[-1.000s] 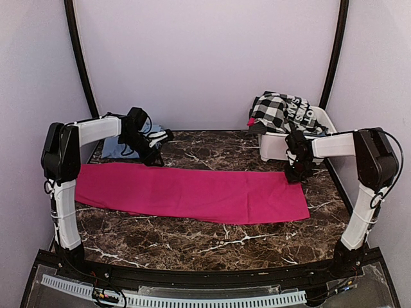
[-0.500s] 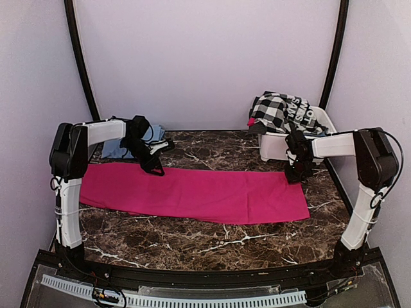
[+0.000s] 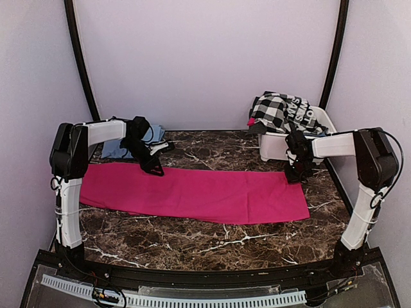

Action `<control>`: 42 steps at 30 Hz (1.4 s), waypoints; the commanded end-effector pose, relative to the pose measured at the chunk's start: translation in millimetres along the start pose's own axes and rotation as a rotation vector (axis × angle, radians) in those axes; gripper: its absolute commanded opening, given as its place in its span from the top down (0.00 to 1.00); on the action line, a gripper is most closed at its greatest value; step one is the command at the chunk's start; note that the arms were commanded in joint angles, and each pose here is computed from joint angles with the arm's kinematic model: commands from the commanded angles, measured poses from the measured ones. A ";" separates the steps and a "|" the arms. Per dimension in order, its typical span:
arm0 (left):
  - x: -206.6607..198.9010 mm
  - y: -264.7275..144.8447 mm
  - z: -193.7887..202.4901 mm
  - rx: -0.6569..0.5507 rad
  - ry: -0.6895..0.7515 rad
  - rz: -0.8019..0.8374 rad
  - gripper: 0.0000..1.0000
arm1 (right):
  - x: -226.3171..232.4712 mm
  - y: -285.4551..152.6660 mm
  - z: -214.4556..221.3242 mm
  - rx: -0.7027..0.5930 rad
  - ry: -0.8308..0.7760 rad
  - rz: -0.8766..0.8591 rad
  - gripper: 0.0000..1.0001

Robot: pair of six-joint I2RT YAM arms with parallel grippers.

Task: Fold and stack the mixed laundry pile
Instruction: Smooth out the rectangle-folded trousers at the center of the board.

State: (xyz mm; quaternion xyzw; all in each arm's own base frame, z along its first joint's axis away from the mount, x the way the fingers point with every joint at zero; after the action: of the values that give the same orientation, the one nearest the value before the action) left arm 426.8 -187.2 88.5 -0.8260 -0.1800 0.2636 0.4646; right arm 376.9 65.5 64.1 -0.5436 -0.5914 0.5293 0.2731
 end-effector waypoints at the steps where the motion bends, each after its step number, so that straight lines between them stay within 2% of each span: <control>1: 0.3 2.3 6.3 0.024 -0.006 -0.003 0.61 | -1.9 -3.6 -2.4 -0.008 0.013 -0.013 1.00; 5: 4.4 5.8 10.3 0.045 -0.002 -0.022 0.57 | -1.3 -3.8 -2.3 -0.009 0.013 -0.017 1.00; 10: 2.3 10.3 14.5 0.058 -0.007 -0.003 0.61 | -1.3 -4.5 -3.4 -0.009 0.013 -0.019 1.00; 12: 0.8 10.2 15.6 0.061 -0.008 0.005 0.66 | -1.4 -5.1 -3.5 -0.011 0.015 -0.021 1.00; 17: -4.3 3.4 11.7 0.045 -0.018 0.019 0.92 | -2.1 -10.3 -4.7 -0.020 0.018 -0.024 1.00; 20: -5.9 -3.8 8.1 0.026 -0.019 0.007 1.00 | -2.3 -14.4 -5.1 -0.029 0.027 -0.031 1.00; 30: -16.2 -43.2 -14.1 -0.081 0.006 0.000 1.00 | -6.5 -46.1 -8.0 -0.096 0.048 -0.049 1.00; 42: 0.2 -74.5 -20.1 -0.185 -0.020 -0.023 1.00 | -17.8 -63.7 -19.6 -0.135 0.058 -0.003 1.00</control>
State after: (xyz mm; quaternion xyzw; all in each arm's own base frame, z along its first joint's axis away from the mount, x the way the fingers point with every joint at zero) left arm 429.9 -167.8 124.8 -0.8387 -0.2045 0.2688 0.4272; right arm 366.2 69.1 116.2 -0.5517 -0.6222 0.4865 0.2679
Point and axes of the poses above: each gripper's point midway between its finger pads, its own y axis out along the fingers, its own x axis along the line the jaws close on, z = x × y, the point moved 4 cm from there along -y, back along the fingers, and after that the axes turned 12 degrees about -y, right-handed, at the moved point
